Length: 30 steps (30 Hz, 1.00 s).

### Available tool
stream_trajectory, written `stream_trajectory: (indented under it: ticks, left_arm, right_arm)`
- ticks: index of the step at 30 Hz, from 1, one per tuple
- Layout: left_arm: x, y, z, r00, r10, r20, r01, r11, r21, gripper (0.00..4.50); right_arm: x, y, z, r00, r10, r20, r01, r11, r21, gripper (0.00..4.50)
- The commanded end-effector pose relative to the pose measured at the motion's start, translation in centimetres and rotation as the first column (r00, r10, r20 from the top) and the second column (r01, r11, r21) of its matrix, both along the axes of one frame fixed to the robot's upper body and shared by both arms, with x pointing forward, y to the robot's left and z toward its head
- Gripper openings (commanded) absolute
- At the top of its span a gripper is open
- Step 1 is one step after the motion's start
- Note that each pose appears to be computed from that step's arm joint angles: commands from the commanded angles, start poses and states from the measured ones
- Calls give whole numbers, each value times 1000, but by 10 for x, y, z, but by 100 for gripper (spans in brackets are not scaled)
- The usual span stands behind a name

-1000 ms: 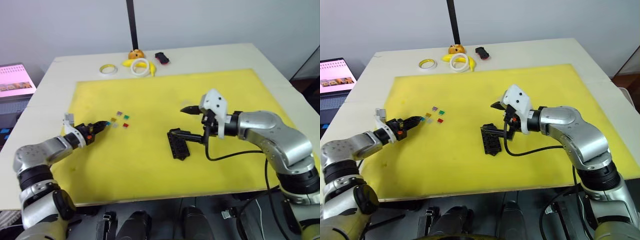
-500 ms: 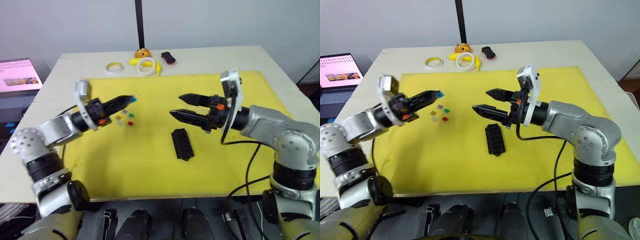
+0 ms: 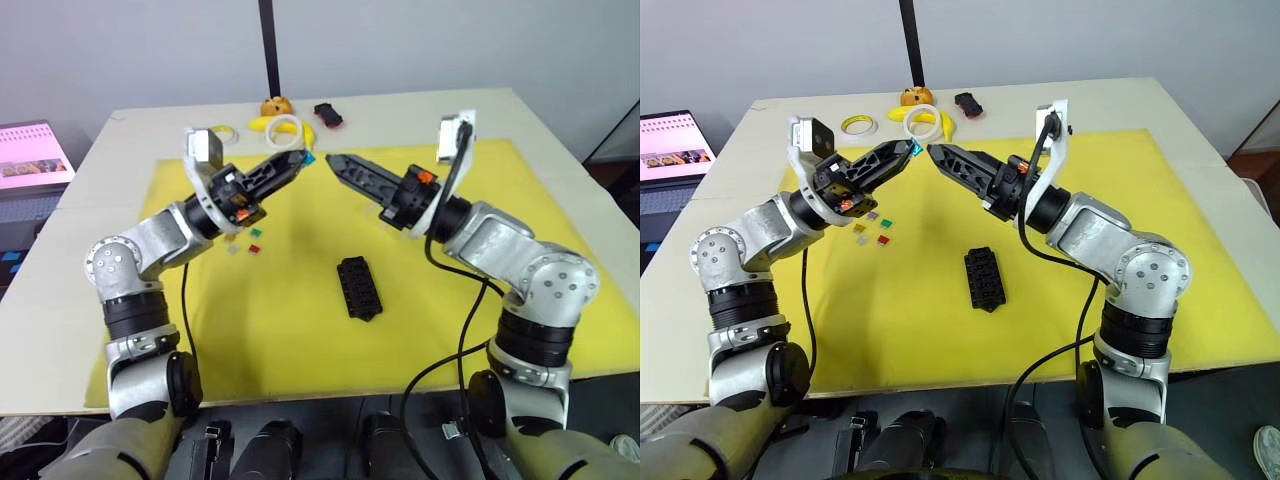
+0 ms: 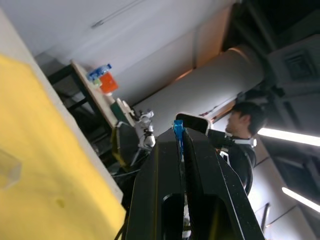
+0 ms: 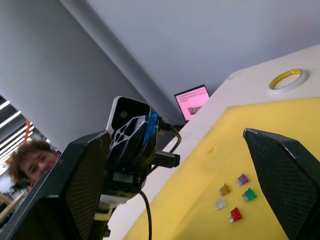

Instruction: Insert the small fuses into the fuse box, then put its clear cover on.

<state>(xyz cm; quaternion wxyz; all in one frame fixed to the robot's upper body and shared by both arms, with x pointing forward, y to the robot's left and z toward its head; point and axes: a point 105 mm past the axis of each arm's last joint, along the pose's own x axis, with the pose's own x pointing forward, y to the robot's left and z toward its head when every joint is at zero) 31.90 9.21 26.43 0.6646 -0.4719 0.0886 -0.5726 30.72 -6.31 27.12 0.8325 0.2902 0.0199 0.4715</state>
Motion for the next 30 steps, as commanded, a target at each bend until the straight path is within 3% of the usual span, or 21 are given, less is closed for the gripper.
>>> stream_trajectory:
  ticks: [1,2,10,13,15,30]
  left_arm:
    - [-4,0,12,999,-16,44,17,999,-29,0]
    - [-3,0,12,999,-15,45,16,999,-28,0]
    - [-1,2,7,999,-17,44,19,999,-27,0]
    - [-1,2,3,999,-19,41,20,999,-26,0]
    - [0,3,2,999,-20,39,21,999,-27,0]
    - [1,-10,10,998,-38,43,39,999,-24,0]
  right_arm:
    - [-9,7,10,999,29,28,-30,999,31,362]
    - [-10,9,8,999,33,24,-34,999,21,322]
    - [-9,10,8,1000,25,15,-25,999,21,322]
    - [-11,10,12,999,36,26,-36,999,31,245]
    - [-11,10,12,999,37,21,-37,999,34,150]
    - [-10,12,17,999,33,9,-33,998,47,150]
